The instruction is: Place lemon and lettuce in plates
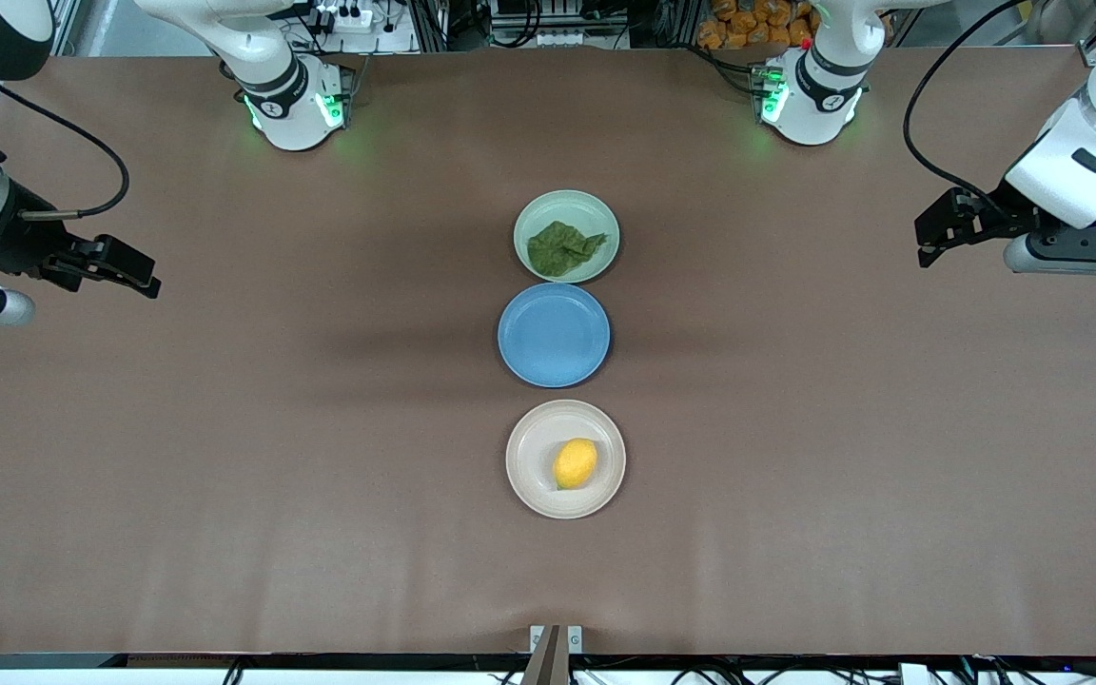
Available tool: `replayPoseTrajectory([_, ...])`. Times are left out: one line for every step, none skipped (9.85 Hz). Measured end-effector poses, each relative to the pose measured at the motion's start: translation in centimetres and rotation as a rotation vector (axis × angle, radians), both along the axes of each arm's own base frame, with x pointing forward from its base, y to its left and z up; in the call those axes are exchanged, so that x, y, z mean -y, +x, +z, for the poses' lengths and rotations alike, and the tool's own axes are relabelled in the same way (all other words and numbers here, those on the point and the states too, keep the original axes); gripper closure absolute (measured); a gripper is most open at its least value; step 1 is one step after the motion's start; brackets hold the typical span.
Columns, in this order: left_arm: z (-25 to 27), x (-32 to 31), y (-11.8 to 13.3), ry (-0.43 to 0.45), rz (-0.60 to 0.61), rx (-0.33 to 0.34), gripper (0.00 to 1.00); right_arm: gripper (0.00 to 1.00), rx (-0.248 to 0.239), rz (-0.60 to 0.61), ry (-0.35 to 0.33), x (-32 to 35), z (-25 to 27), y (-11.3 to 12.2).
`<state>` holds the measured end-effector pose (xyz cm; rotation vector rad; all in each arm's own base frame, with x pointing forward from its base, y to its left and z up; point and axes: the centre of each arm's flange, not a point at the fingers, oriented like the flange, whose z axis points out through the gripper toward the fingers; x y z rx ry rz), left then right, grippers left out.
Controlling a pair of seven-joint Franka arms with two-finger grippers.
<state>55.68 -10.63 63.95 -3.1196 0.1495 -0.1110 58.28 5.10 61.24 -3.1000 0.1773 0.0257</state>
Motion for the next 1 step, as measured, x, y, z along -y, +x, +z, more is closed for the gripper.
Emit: replayPoseTrajectory([0.09,0.09,-0.06,-0.007,-0.001,0.000,0.00,0.00,0.000,0.000,0.000,0.00,0.00,0.00])
